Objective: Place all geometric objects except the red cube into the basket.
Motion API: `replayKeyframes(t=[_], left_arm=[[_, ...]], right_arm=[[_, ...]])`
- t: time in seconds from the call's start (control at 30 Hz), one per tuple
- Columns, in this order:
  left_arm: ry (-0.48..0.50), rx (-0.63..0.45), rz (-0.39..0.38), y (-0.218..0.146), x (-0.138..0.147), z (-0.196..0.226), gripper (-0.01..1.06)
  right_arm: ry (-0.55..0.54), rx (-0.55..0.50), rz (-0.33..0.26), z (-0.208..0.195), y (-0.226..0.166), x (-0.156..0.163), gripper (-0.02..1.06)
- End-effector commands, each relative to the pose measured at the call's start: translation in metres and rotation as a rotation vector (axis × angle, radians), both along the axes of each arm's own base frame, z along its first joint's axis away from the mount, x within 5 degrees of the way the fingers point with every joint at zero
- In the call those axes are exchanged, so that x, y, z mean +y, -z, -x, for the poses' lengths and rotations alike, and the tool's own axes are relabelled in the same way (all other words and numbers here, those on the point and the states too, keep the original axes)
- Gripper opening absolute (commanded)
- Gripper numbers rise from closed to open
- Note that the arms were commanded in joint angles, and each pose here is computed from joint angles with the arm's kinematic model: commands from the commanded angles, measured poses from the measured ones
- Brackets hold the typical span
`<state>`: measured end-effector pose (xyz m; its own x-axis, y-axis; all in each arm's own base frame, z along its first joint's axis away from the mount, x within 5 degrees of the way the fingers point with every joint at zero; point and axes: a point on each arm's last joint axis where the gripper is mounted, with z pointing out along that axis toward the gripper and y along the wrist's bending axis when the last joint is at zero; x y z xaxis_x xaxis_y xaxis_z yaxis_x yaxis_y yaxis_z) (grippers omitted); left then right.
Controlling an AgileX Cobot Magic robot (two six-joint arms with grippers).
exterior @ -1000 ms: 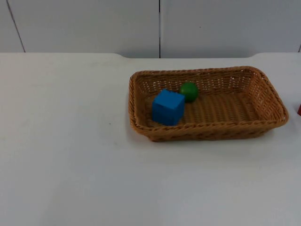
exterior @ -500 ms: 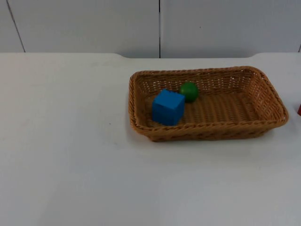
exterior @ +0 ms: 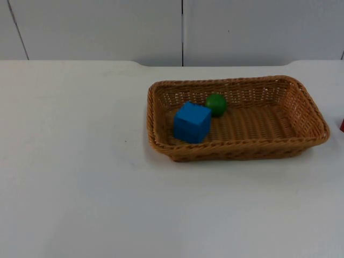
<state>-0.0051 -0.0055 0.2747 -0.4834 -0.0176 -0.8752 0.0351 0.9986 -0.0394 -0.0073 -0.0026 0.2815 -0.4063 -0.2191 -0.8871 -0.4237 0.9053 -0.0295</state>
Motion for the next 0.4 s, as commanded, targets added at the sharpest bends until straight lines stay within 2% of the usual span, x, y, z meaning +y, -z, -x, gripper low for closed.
replayKeyframes(t=[0.0, 0.03, 0.2, 0.37], left_arm=[[-0.005, -0.011, 0.011, 0.0005, -0.0002, -0.0006, 1.05], [-0.005, -0.011, 0.011, 0.0005, -0.0002, -0.0006, 1.05], [-0.005, -0.011, 0.011, 0.0005, -0.0002, -0.0006, 1.05], [-0.005, -0.011, 0.011, 0.0005, -0.0002, -0.0006, 1.05]], right_arm=[[0.095, -0.002, -0.006, -0.0001, 0.0013, 0.0011, 1.05], [0.095, -0.002, -0.006, -0.0001, 0.0013, 0.0011, 1.05], [0.255, -0.002, -0.006, 0.0001, 0.0013, 0.0023, 1.05], [0.346, -0.003, -0.006, 0.0001, 0.0013, 0.003, 1.05]])
